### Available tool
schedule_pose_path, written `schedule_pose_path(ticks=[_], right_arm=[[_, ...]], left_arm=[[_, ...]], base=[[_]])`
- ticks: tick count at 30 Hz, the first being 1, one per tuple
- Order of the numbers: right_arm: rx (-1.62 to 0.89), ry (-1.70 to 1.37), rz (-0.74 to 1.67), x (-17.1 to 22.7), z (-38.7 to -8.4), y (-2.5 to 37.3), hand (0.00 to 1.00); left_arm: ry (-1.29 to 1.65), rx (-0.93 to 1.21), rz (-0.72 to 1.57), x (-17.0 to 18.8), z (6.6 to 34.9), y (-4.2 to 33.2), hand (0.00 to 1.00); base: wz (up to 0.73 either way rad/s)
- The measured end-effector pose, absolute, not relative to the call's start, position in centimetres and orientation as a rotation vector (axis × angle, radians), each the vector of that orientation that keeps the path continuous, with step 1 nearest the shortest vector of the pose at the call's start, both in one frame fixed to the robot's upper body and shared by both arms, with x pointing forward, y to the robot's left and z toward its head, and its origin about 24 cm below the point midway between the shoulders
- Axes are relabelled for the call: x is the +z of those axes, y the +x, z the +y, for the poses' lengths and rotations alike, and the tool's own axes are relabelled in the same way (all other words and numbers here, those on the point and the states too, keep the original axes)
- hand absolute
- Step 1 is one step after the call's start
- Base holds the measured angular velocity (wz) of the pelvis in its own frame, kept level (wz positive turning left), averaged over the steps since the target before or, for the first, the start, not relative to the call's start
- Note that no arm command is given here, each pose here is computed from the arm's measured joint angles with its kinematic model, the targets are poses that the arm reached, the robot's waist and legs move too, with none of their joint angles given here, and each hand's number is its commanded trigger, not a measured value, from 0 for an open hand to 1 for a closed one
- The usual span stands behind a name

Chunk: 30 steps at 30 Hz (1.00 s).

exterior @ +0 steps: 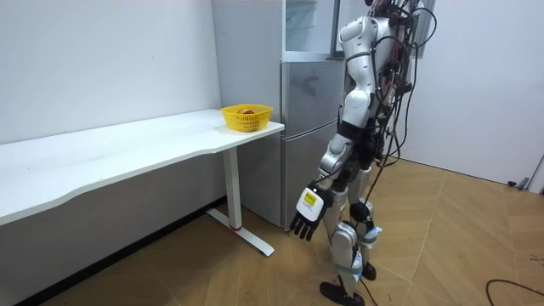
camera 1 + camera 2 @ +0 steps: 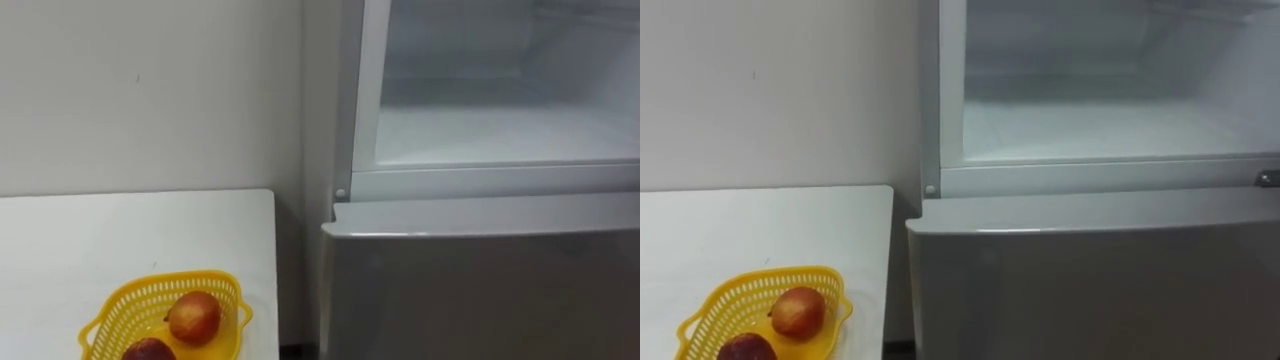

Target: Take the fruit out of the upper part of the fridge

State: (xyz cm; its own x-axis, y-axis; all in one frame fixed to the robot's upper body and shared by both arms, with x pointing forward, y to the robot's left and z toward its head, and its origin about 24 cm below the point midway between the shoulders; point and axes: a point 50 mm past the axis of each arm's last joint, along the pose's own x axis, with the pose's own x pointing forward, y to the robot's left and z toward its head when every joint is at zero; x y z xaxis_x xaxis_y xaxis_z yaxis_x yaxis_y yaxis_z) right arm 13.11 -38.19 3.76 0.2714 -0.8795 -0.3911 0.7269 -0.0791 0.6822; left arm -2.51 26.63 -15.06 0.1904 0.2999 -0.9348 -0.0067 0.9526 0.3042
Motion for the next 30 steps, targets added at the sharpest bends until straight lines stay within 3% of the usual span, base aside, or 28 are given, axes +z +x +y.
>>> schedule_pose_path(ticks=[8,30], right_arm=[[-1.187,1.035,-0.418,7.5,-38.9,13.7,0.00],[-1.093,1.046,-0.521,9.0,-39.1,13.6,0.00]], left_arm=[[0.236,0.257,1.370,-14.9,26.9,-3.0,0.00],[0.189,0.298,1.398,-15.1,26.3,-4.3,0.00]], base=[[0.00],[0.00]])
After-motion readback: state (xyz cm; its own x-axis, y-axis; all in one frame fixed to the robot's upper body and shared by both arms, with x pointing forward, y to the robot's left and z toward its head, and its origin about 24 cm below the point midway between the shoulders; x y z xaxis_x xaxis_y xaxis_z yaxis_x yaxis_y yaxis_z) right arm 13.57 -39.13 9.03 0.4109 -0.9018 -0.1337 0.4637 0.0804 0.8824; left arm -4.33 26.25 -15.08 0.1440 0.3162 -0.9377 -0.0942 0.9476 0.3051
